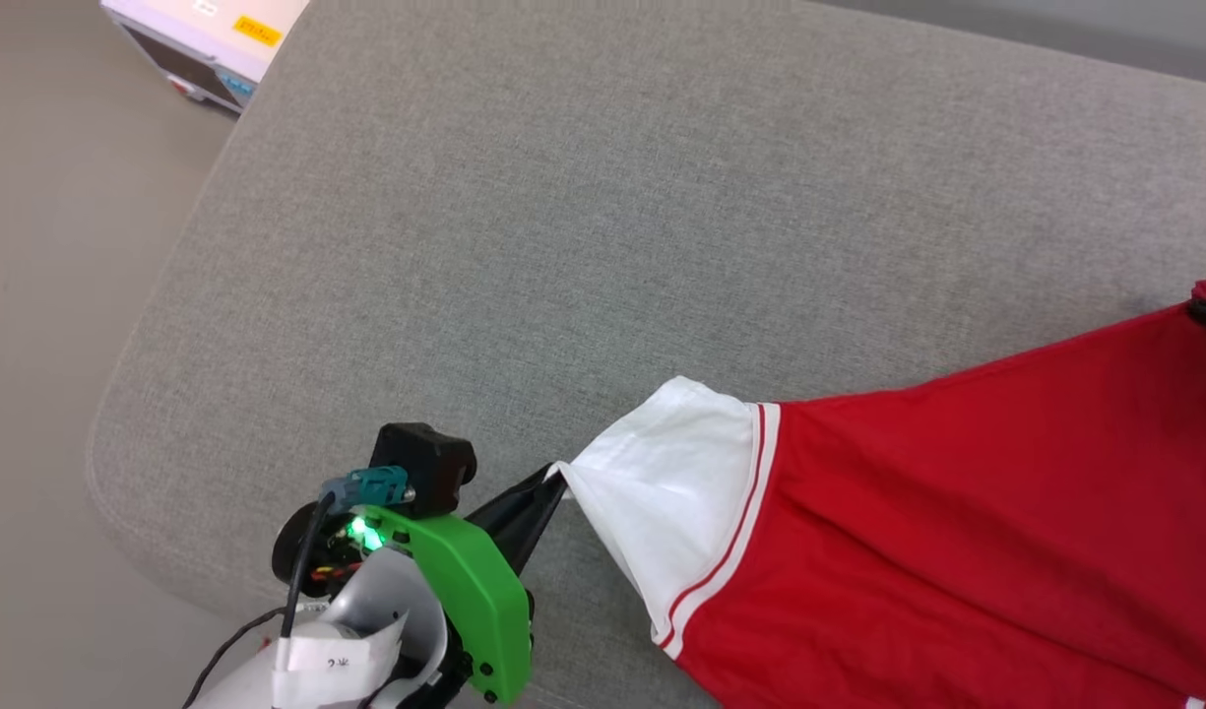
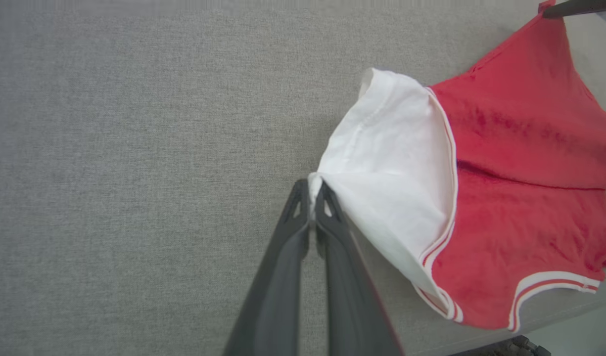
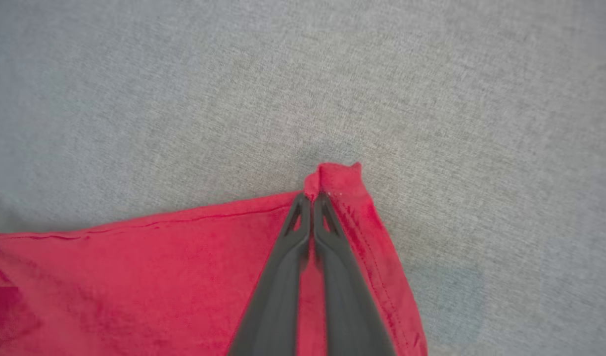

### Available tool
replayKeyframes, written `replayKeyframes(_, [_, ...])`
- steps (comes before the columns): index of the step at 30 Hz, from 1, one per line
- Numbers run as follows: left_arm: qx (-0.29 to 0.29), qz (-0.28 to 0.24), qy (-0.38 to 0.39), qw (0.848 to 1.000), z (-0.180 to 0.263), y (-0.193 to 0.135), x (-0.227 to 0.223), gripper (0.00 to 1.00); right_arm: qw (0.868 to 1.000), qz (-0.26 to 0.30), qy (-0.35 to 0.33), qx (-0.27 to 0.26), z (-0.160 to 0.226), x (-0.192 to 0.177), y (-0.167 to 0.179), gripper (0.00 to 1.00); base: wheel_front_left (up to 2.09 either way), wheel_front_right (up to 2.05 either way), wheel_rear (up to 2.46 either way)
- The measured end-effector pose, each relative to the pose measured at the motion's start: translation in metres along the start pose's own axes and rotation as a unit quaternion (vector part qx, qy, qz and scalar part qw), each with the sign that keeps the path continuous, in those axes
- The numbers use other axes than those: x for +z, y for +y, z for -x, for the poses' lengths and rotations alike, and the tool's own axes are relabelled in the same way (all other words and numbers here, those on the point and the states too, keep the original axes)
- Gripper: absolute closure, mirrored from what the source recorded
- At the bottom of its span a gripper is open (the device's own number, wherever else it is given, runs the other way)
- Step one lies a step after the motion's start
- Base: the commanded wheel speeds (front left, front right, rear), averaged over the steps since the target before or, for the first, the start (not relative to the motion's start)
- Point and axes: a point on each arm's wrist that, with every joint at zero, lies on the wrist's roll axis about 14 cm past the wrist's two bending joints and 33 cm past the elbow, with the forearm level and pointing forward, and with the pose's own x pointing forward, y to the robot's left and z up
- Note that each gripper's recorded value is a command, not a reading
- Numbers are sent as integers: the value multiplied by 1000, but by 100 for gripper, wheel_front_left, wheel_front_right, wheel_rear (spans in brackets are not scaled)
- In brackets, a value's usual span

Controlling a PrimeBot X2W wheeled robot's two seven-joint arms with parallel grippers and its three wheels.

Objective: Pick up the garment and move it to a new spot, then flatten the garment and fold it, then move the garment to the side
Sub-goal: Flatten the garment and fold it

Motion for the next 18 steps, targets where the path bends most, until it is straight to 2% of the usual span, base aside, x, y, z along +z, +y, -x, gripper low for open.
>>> replayKeyframes(10, [-18, -40, -75, 996, 14, -9, 45, 100, 992, 13, -122, -15, 74, 34, -2, 100, 0, 0, 0])
replayKeyframes(18, [-47, -75, -187, 979, 23, -30, 107, 100, 971, 37, -235, -35, 148, 54, -1, 100, 0, 0, 0])
